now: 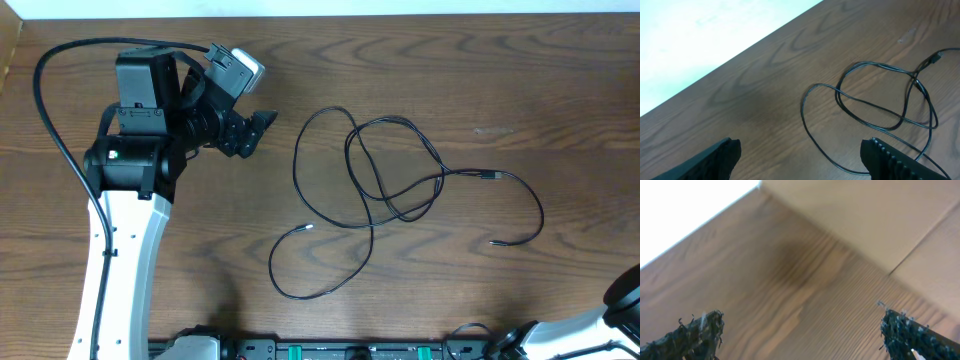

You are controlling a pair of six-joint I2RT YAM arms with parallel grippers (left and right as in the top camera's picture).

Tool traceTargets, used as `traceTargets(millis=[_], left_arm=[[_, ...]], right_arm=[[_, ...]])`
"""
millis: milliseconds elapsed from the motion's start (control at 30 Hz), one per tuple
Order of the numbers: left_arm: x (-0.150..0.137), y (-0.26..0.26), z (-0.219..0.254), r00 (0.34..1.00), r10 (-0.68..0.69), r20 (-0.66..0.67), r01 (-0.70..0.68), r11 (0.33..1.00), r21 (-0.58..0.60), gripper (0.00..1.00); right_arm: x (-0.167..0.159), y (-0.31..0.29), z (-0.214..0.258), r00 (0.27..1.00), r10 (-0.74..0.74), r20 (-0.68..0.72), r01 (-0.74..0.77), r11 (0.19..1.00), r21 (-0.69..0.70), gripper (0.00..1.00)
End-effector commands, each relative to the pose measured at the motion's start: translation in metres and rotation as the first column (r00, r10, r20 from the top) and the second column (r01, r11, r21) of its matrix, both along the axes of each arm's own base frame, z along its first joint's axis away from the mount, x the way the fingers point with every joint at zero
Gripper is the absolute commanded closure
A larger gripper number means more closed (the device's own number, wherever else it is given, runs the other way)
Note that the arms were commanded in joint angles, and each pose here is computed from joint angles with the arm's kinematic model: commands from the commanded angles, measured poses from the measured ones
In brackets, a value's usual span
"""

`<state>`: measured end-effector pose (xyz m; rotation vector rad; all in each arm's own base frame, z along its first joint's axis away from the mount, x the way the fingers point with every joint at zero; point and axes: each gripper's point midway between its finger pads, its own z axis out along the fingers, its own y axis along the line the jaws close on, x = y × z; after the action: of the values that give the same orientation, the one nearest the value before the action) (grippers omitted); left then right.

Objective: Untangle cables

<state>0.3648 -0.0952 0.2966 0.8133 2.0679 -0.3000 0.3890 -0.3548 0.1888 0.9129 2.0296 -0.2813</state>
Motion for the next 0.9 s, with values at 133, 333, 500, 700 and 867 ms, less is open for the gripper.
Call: traceTargets(millis=[133,333,500,700,867], left_arm=[[0.001,-0.001,0.002,1.0,-0.011,0.006,0.011,1.0,-0.002,0.19],[0.006,0.013,-0.003,0.999,0.053,0.008,-0.054,0.997,0.055,0.19],[0.006,0.013,-0.003,0.998,0.055,0.007,-0.056,0.997,0.057,0.19],[0.005,0.013,-0.006,0.998,0.056,-0.007,-0.055,0.997,0.06,0.19],[0.007,0.016,-0.017,0.997,0.066,-0.041,-0.063,0.995,0.074,0.2]], right_arm=[[0.071,0.126,-0.013,0.92,0.39,0.017,-0.39,0.915,0.104,0.01],[0.095,0.249,-0.032,0.748,0.657,-0.095,-0.645,0.753,0.128,0.01],[0.082,0.33,-0.056,0.616,0.748,-0.247,-0.732,0.66,0.171,0.01],[0.047,0.4,-0.083,0.442,0.783,-0.437,-0.801,0.564,0.2,0.01],[0.022,0.427,-0.092,0.346,0.774,-0.53,-0.821,0.523,0.228,0.01]])
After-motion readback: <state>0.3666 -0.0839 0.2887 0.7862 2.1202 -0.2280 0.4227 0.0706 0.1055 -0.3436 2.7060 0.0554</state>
